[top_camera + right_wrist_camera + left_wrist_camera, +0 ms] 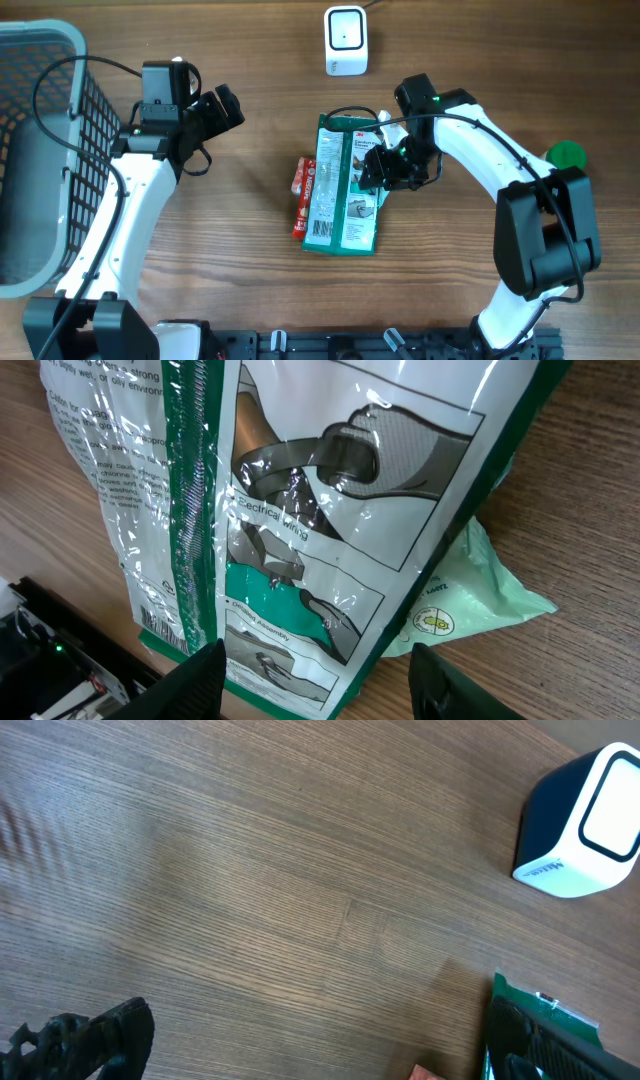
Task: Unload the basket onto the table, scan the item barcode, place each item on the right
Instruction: 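Reach the right gripper back to the green 3M glove bag and grasp it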
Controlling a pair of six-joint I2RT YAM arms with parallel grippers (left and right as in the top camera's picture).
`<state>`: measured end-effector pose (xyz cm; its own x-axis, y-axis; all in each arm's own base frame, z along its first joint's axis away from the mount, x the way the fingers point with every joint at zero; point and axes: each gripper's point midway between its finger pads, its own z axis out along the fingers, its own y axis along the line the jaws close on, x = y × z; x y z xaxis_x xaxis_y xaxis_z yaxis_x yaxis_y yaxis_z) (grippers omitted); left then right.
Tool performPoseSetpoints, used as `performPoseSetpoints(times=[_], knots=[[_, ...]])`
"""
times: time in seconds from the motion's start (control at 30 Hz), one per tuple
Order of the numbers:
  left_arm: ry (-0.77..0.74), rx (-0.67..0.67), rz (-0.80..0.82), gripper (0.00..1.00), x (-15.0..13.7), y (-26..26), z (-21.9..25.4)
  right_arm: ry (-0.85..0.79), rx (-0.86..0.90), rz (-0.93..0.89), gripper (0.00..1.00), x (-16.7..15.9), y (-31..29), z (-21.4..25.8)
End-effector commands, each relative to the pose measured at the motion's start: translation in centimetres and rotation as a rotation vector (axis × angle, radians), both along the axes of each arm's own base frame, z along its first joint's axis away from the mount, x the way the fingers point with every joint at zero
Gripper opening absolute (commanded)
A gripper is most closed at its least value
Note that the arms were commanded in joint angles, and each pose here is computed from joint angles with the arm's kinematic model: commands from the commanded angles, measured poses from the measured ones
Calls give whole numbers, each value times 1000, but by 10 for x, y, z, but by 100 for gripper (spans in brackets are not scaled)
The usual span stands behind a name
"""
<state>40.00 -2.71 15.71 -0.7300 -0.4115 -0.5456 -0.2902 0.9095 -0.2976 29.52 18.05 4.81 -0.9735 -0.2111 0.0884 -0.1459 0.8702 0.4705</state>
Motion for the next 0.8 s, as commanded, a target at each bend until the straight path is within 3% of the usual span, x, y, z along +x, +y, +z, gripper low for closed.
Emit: performPoseSetpoints(times=[0.0,0.77], knots=[[-9,8,9,100,3,3,3,22,9,0,59,-6,2,0],[-9,8,8,100,3,3,3,4,6,-20,62,0,3,0]])
